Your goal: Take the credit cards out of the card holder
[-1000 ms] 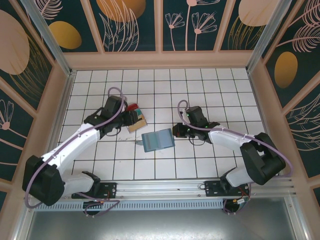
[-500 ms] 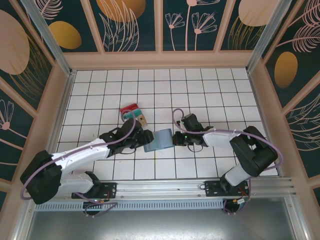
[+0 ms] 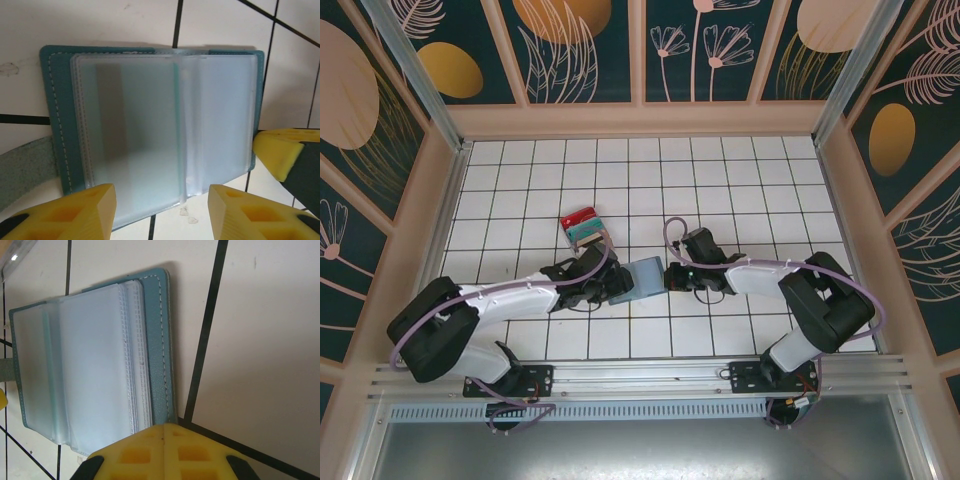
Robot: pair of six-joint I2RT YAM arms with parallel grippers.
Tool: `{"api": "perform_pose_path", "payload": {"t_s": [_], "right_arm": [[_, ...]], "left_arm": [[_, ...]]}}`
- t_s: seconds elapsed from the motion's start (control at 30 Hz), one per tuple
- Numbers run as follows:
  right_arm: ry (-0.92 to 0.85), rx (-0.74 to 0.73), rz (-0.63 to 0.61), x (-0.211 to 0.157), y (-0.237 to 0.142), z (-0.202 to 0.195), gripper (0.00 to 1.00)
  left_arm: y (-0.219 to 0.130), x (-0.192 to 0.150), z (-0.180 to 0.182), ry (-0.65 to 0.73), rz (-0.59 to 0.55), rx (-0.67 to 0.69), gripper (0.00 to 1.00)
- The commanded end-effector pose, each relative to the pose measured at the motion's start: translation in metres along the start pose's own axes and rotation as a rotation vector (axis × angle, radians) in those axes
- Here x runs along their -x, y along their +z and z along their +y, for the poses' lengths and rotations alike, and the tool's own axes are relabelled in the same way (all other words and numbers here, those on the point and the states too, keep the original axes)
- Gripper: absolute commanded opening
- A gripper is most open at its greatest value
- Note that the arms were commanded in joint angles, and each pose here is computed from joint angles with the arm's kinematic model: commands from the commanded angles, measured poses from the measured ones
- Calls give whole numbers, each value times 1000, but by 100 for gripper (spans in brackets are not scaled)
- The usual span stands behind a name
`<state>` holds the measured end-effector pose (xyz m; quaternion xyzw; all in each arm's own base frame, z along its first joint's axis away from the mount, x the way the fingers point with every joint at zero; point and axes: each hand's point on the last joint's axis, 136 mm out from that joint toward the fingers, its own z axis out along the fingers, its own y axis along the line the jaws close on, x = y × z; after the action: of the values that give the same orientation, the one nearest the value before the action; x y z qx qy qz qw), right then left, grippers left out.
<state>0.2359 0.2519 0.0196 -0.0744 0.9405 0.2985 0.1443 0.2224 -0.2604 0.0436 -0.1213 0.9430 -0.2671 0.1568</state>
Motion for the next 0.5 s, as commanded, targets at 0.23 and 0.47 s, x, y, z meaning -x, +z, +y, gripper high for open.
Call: {"api": "perform_pose_path", "payload": {"t_s": [0.23, 0.47], "right_arm": [[11, -27, 27, -10, 7, -7, 0], [13, -26, 34, -11, 9, -7, 0]], "left_arm": [[5, 2, 14, -4, -9, 98, 52], [12, -3, 15, 7, 24, 112, 53]]}}
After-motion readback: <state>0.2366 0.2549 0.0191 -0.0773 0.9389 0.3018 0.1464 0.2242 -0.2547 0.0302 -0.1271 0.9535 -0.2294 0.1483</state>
